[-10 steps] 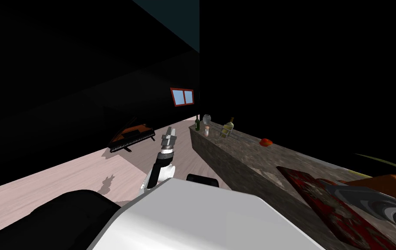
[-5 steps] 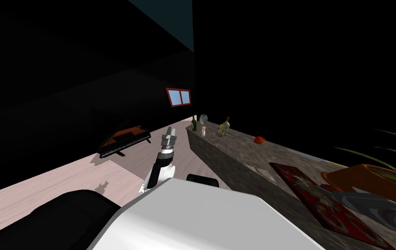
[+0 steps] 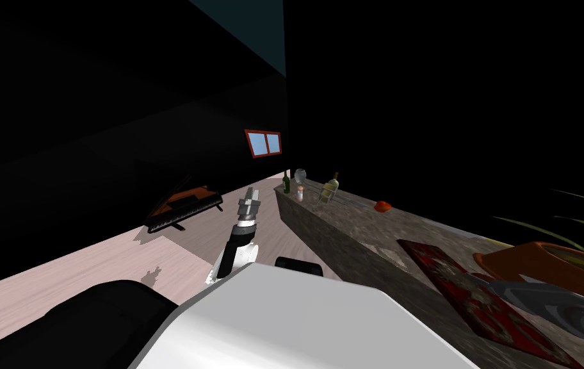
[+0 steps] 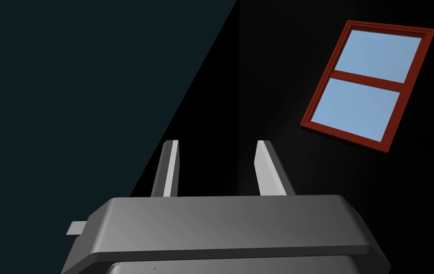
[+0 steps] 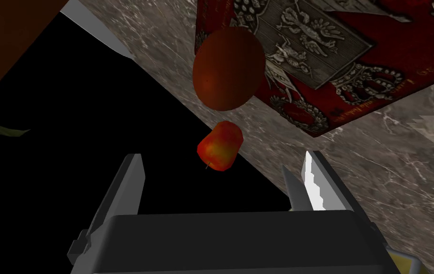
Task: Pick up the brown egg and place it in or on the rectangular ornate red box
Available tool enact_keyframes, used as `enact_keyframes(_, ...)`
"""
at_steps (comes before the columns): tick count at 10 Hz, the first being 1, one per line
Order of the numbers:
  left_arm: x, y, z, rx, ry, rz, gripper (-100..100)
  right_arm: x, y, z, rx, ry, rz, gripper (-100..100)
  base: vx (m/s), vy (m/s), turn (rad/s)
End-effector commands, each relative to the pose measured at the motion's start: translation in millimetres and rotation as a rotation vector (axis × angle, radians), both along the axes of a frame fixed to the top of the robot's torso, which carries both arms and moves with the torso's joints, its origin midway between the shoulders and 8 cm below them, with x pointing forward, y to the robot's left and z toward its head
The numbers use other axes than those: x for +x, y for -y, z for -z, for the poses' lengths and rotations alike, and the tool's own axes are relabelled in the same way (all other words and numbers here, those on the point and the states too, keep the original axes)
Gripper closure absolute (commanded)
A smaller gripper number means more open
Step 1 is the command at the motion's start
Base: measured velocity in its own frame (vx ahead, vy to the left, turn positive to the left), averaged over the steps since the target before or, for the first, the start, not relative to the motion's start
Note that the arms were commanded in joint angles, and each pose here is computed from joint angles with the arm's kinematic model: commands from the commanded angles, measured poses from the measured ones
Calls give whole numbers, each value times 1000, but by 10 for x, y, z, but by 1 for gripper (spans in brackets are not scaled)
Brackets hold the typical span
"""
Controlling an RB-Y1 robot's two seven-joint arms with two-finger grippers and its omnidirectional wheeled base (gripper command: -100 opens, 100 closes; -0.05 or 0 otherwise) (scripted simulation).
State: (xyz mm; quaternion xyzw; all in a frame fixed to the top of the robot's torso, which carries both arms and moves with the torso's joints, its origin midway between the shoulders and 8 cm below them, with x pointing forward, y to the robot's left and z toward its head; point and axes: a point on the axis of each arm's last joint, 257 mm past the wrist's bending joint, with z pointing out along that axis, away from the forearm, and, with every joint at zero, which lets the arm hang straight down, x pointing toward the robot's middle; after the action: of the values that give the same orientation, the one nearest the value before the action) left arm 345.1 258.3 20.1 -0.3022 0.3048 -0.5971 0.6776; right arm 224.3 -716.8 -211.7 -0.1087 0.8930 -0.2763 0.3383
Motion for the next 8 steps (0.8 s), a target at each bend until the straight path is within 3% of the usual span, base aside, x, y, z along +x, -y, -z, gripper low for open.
enact_keyframes(1, 0, 0, 0, 0, 0, 0, 0, 79, 84, -115, -7, -2, 8, -100, -69, 10, 16)
enact_keyframes(8, 0, 0, 0, 0, 0, 0, 0, 548, 193, -453, -8, -3, 18, -100, -74, 14, 11)
